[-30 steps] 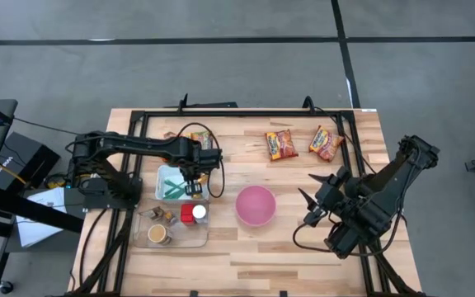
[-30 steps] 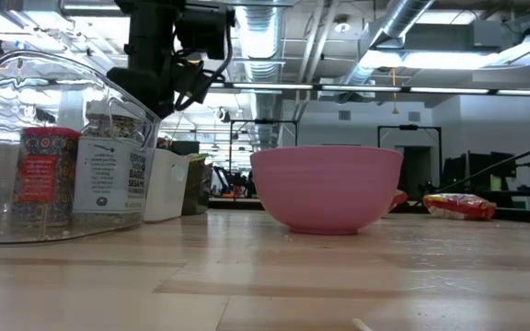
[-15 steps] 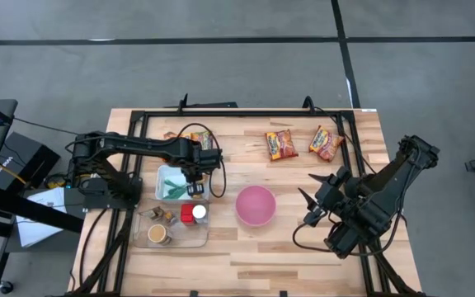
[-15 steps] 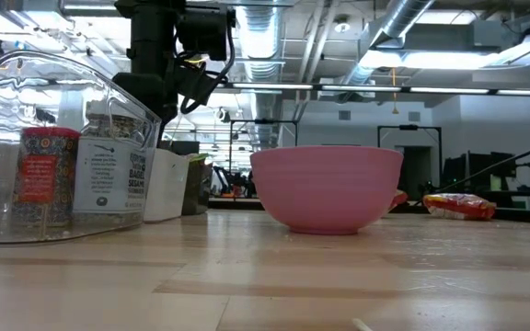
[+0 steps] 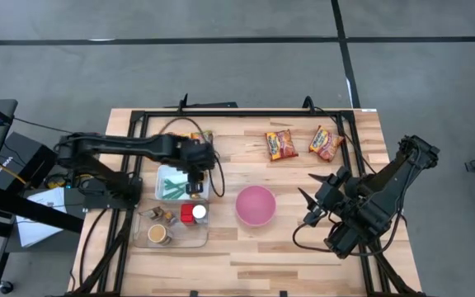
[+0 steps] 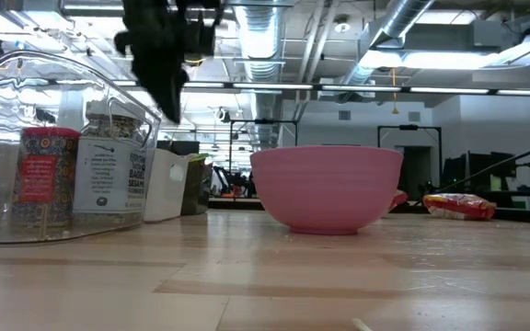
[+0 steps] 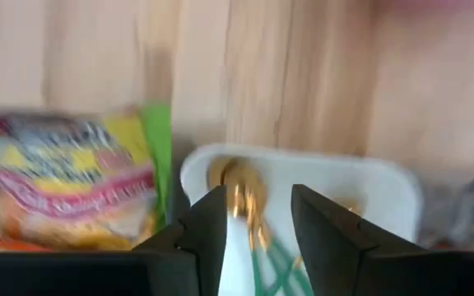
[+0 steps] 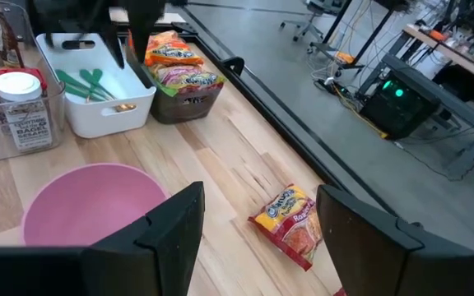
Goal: Pick & Place Food Item
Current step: Put the red noodle pack into the black transparent bin
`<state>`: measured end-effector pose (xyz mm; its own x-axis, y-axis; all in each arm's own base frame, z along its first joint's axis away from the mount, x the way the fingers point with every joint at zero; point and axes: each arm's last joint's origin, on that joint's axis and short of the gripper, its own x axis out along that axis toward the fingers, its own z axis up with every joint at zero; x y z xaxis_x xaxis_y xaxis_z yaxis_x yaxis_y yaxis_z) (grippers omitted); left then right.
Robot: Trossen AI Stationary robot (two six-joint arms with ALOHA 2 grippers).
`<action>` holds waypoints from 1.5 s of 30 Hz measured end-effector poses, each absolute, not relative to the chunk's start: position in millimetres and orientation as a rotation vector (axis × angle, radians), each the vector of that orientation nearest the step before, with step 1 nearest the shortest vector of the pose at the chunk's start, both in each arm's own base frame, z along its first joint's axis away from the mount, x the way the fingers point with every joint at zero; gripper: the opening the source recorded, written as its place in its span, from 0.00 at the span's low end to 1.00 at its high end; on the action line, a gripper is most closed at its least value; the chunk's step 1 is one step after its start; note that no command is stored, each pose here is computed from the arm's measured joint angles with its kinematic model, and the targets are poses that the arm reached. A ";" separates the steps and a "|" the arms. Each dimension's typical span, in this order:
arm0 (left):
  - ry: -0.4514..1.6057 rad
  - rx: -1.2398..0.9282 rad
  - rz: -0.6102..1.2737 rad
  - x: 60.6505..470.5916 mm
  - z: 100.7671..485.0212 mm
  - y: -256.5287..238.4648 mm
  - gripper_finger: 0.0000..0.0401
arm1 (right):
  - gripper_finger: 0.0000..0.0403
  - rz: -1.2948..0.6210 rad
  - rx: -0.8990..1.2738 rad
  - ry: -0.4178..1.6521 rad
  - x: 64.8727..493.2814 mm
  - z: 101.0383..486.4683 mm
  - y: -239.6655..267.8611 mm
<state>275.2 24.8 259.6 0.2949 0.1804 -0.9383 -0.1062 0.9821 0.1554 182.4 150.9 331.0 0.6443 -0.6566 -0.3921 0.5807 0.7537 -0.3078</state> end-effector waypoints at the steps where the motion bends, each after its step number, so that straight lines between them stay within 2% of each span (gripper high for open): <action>1: 1.207 0.071 0.187 273.1 267.1 23.1 0.33 | 0.57 -0.708 -0.164 0.505 182.4 331.1 150.9; 6: 0.864 0.046 0.090 262.8 313.1 8.4 0.35 | 0.57 -0.706 -0.178 0.507 182.6 330.9 150.8; 12: 0.401 0.063 -0.161 246.2 354.3 -23.2 0.35 | 0.57 -0.740 -0.186 0.521 182.7 319.3 143.8; 19: 0.053 0.183 -0.308 238.4 351.5 -55.9 0.36 | 0.57 -0.888 -0.102 0.515 188.9 307.2 114.2; 22: -0.015 0.242 -0.345 239.8 334.8 -67.5 0.36 | 0.57 -0.988 -0.065 0.537 193.7 298.9 94.1; 24: 0.014 0.279 -0.367 238.1 317.9 -72.1 0.36 | 0.57 -1.067 -0.046 0.589 198.5 292.1 78.0; 30: 0.080 0.298 -0.347 232.6 277.3 -71.8 0.36 | 0.57 -1.225 -0.092 0.908 209.3 282.0 21.7; 35: 0.013 0.292 -0.344 228.3 263.8 -70.8 0.36 | 0.55 -1.148 -0.045 1.199 210.6 287.6 -23.8; 40: -0.011 0.311 -0.341 227.2 261.6 -70.5 0.36 | 0.48 -1.016 0.069 1.393 203.9 287.2 -67.0; 45: -0.019 0.311 -0.344 227.0 262.3 -71.5 0.36 | 0.40 -1.119 0.223 1.468 190.5 280.5 -111.8</action>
